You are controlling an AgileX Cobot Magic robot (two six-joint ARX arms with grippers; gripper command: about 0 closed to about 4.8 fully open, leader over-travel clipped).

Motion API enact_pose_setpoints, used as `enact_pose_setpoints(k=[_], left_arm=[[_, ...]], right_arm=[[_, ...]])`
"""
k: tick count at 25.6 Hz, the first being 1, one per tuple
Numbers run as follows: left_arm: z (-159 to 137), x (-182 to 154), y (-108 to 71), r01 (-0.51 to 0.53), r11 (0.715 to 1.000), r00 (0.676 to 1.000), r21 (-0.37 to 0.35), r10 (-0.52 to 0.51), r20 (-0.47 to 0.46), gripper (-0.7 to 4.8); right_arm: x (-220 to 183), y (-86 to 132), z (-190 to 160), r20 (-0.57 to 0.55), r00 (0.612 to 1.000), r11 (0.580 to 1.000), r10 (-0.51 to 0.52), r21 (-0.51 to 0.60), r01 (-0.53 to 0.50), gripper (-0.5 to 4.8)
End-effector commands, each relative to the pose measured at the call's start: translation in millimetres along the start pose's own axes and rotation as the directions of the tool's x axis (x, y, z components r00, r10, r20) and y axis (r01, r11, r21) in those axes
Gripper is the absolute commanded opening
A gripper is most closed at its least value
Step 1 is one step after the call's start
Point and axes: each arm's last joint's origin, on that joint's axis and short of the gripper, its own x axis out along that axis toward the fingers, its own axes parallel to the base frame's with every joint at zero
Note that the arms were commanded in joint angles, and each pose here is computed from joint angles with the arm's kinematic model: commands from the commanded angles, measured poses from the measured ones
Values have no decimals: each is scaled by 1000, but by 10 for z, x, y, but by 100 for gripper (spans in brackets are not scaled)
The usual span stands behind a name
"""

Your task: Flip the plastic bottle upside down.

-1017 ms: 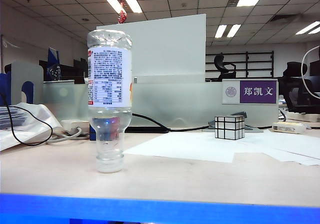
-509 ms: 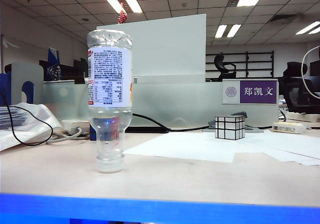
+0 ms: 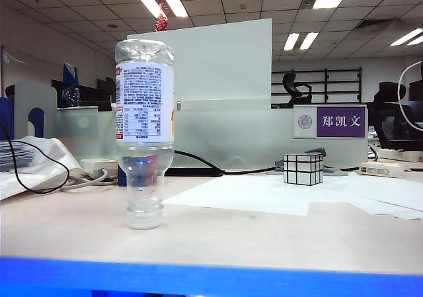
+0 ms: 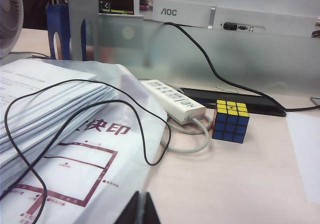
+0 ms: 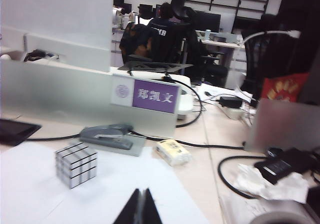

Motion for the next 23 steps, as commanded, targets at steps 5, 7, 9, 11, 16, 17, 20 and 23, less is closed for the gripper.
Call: enact_pose_setpoints(k=[5,7,9,11,16,17,20,23], left_arm=[[16,-1,-3,4,1000,1000,1,-4,15,-2],[16,-1,-3,4,1000,1000,1,-4,15,-2],[16,-1,-3,4,1000,1000,1,-4,15,-1],[16,-1,-3,4,1000,1000,1,-4,15,-2],[16,-1,-3,4,1000,1000,1,-4,15,-1],[16,-1,-3,4,1000,1000,1,-4,15,-1],[16,-1,-3,4,1000,1000,1,-4,15,-1],[16,-1,-3,4,1000,1000,1,-4,15,-1]], right_arm=[[-17,-77,-211,-6,996,993,-92,79,92,-8],[-24,-83,-281,-14,994,990,-106,96,107,-8],[-28,-85,-341,-20,993,987,-114,115,116,-8],[-24,-80,-406,-30,993,985,-113,124,116,-8],[10,-66,-602,-51,993,983,-107,143,114,-8],[15,-63,-635,-52,993,983,-103,150,110,-8],[27,-56,-723,-50,994,976,-102,190,110,-8],[35,-34,-758,-47,995,972,-83,214,91,-8]])
